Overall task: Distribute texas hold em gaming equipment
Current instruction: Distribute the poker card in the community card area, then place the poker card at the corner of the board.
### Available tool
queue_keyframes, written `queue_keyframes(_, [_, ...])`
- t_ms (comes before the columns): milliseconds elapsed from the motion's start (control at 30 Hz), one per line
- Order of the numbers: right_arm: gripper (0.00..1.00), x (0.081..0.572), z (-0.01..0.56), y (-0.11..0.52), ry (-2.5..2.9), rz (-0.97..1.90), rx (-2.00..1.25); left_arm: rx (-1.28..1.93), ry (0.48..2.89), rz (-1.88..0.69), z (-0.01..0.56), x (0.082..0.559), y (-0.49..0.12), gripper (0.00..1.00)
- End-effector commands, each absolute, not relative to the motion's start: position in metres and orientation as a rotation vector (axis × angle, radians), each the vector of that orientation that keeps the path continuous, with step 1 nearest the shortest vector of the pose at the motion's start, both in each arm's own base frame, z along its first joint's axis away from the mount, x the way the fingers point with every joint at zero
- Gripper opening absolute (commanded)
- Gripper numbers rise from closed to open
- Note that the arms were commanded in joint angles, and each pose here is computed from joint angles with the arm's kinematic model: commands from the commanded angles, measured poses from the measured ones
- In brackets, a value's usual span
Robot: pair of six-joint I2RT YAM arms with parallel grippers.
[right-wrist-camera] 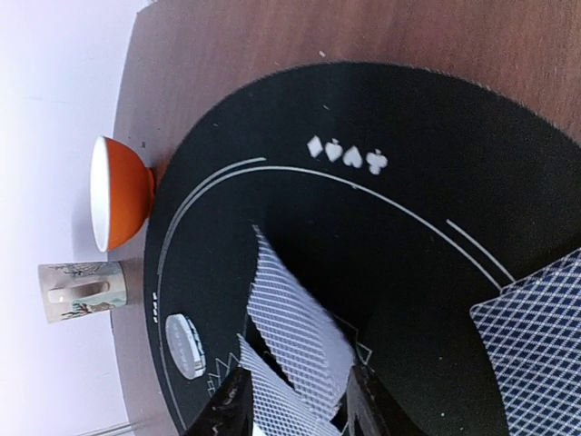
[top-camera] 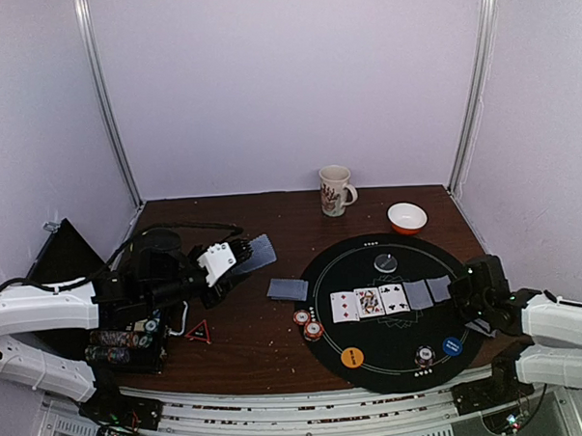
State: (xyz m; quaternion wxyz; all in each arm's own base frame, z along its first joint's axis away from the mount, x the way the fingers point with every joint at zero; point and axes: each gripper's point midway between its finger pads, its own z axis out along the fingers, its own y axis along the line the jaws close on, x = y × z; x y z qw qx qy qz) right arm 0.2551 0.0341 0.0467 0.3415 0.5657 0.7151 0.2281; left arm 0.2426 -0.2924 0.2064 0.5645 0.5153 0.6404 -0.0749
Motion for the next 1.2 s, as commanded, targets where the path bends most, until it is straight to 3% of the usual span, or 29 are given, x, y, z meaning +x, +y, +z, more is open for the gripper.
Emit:
queue_keyframes(0, [0.4, 0.253, 0.08, 0.018, 1.812, 0.492, 1.423, 1.168, 1.448, -0.198, 0.226, 0.244, -0.297, 0.38])
queue_keyframes(167, [0.5, 0.27, 0.151, 0.003, 1.746, 0.372, 1.156, 1.169, 1.453, -0.203, 0.223, 0.244, -0.298, 0.38])
queue_keyframes(367, [0.7, 0.305, 0.236, 0.011, 1.835, 0.104, 0.669, 1.171, 1.512, -0.263, 0.208, 0.245, -0.307, 0.38])
queue_keyframes(733, [0.72, 0.331, 0.272, 0.05, 1.806, 0.207, 0.366, 0.844, 1.896, -0.121, 0.152, 0.309, -0.292, 0.37])
queue_keyframes(1167, [0.72, 0.33, 0.281, 0.062, 1.824, 0.215, 0.244, 0.373, 2.21, -0.019, 0.062, 0.408, -0.207, 0.37])
